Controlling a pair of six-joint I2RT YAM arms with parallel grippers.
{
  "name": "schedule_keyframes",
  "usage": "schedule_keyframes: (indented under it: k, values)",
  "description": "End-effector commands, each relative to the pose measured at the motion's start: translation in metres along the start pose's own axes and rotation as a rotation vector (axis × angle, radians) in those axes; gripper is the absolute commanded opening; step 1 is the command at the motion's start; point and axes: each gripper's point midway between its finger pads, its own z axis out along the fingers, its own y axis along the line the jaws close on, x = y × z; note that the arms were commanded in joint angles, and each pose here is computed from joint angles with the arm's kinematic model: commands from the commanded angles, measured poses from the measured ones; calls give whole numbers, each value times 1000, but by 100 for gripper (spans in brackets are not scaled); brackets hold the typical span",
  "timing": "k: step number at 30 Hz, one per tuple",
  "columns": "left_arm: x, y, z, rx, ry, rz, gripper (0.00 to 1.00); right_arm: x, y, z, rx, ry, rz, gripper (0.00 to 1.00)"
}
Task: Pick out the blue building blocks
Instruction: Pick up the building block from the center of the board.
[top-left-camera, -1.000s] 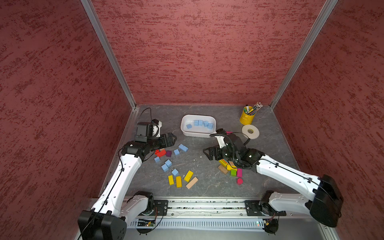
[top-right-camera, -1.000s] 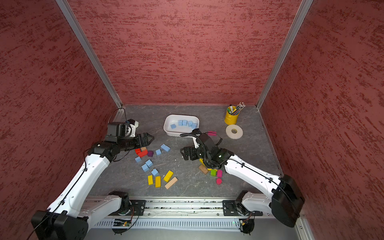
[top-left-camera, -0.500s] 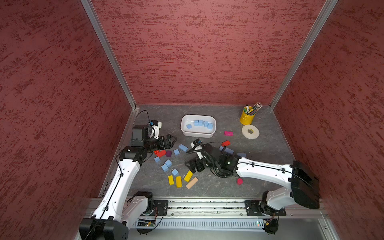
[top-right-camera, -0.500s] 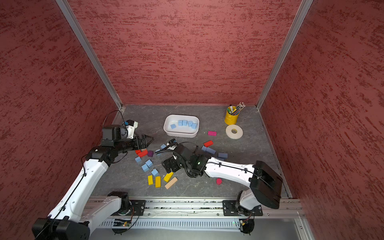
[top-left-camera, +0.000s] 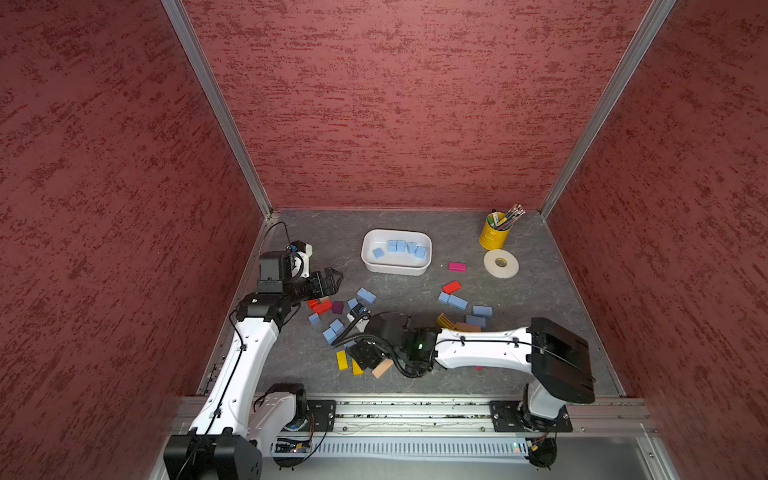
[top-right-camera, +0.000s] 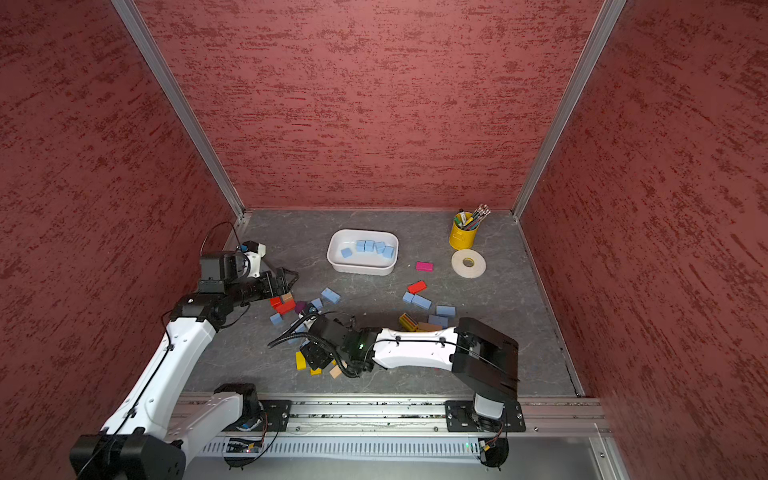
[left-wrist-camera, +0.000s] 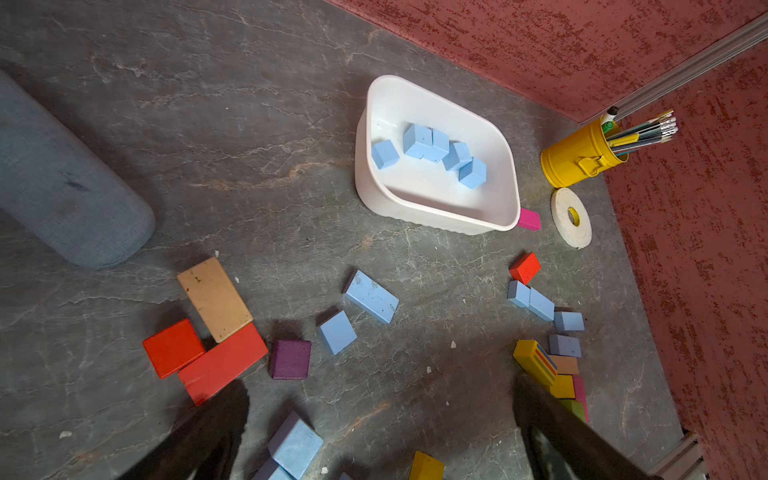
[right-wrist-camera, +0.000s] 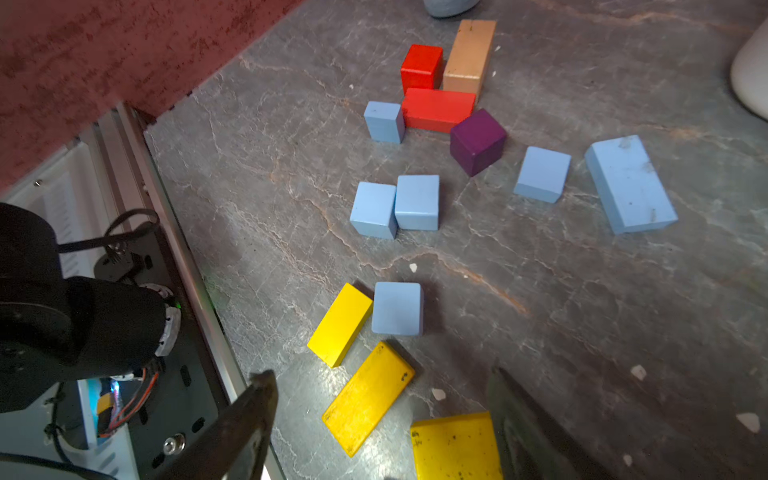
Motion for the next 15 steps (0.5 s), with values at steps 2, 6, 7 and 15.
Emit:
schedule_keyframes:
  k: [2,6,7,15]
  values:
    - [2,6,2,-18,2,-9,100,-4,4,13,60,-3,-39,74]
    - [2,7,1,-21,0,-10,100,4,2,25,104,28,-53,65]
    - [2,7,1,-22,1,-12,100,6,0,27,115,35,-56,62]
    - [2,8,2,-15,0,-17,99,23,-4,45,168,99,-87,53]
